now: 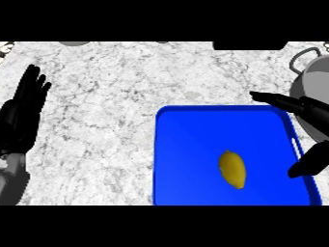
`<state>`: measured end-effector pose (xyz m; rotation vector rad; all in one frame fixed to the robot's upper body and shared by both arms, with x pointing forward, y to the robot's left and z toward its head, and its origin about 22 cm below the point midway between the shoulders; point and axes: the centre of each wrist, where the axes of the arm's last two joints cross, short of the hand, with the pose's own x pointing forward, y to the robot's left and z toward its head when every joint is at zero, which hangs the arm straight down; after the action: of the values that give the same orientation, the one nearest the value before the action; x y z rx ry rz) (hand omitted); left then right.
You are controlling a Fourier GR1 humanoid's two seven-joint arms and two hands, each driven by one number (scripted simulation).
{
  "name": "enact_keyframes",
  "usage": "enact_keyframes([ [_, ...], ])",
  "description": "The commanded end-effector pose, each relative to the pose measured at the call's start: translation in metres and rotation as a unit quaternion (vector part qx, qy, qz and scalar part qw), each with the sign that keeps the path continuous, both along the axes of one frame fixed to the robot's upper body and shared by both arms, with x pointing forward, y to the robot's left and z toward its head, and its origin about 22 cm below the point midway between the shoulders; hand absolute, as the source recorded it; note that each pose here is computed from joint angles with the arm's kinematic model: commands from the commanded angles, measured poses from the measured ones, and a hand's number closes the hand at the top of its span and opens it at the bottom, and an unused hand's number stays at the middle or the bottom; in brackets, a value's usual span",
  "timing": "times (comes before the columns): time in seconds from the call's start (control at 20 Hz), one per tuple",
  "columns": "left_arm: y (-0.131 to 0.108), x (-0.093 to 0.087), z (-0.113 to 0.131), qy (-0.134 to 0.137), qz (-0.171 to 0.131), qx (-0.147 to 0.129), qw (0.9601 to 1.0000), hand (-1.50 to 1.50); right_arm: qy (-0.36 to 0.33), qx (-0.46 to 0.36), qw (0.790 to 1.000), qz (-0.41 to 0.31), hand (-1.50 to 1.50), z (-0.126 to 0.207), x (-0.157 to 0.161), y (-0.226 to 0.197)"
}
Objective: Pick the lemon from the tray and place it in the pot
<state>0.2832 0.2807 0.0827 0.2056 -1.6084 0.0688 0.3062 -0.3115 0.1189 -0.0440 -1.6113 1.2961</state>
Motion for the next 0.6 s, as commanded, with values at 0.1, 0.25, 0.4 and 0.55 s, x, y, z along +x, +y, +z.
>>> enact_keyframes([
  [0.1,0.011,-0.005,-0.006,0.007,-0.001,-0.004,1.0,0.0,0.044,-0.129,0.99,0.033,-1.5,0.018,-0.023,0.045],
  [0.25,-0.003,0.001,-0.008,-0.001,0.002,0.002,1.0,0.0,0.059,-0.135,0.989,0.025,-1.5,-0.003,-0.031,0.072],
  [0.4,0.005,0.001,0.004,-0.002,-0.004,-0.004,1.0,0.0,0.07,-0.133,0.988,0.023,-1.5,0.0,-0.044,0.068],
  [0.55,0.006,0.011,0.002,-0.003,-0.004,-0.012,0.9999,0.0,0.074,-0.139,0.987,0.024,-1.5,-0.008,-0.029,0.067],
])
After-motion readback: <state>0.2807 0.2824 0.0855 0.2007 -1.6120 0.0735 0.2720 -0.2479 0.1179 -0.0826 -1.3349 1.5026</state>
